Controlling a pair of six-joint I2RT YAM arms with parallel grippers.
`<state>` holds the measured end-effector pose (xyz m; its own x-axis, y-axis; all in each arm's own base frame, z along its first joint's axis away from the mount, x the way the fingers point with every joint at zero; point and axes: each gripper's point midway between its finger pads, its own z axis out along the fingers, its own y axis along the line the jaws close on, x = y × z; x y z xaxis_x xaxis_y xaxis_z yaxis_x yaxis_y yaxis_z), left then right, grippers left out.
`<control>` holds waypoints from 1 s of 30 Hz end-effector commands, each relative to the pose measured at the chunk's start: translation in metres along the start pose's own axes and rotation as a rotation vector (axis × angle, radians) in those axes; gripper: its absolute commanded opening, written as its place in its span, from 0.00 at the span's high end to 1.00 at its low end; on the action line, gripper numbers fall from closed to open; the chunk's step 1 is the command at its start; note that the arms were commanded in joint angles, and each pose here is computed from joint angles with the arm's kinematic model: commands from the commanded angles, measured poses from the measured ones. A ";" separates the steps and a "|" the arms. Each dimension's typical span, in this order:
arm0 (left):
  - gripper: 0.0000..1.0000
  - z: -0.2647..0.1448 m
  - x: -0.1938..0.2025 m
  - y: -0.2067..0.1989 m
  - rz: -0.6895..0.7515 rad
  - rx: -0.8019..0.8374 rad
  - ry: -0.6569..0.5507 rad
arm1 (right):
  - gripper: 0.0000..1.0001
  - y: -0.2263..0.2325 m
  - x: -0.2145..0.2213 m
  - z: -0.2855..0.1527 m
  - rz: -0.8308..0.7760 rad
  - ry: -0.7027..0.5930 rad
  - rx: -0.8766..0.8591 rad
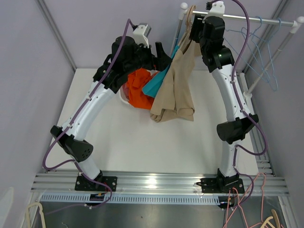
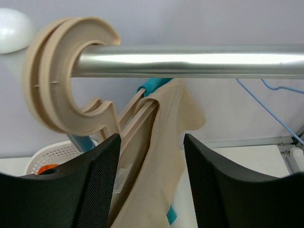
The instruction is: Remove the t-shirt from the hanger
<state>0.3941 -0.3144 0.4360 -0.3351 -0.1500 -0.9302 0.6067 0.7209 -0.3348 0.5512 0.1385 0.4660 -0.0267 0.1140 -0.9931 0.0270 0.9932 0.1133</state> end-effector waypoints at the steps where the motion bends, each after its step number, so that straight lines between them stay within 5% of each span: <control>1: 0.00 -0.002 -0.011 -0.004 0.023 0.006 -0.030 | 0.39 -0.017 -0.016 0.005 0.016 -0.049 0.040; 9: 0.01 0.001 -0.008 -0.005 0.016 0.015 -0.023 | 0.39 -0.018 -0.008 -0.009 0.014 -0.017 0.010; 20: 0.01 0.002 -0.006 -0.037 0.060 0.110 -0.020 | 0.34 0.007 -0.018 -0.081 0.001 -0.050 -0.071; 30: 0.00 0.013 0.006 -0.043 0.043 0.084 0.016 | 0.33 0.028 -0.007 -0.090 0.066 0.040 -0.194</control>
<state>0.3721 -0.3603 0.4311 -0.3348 -0.0868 -0.9383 0.6944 0.6503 -0.3080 0.4661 0.1560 0.4690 -0.0577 0.1255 -0.9904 -0.0996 0.9864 0.1308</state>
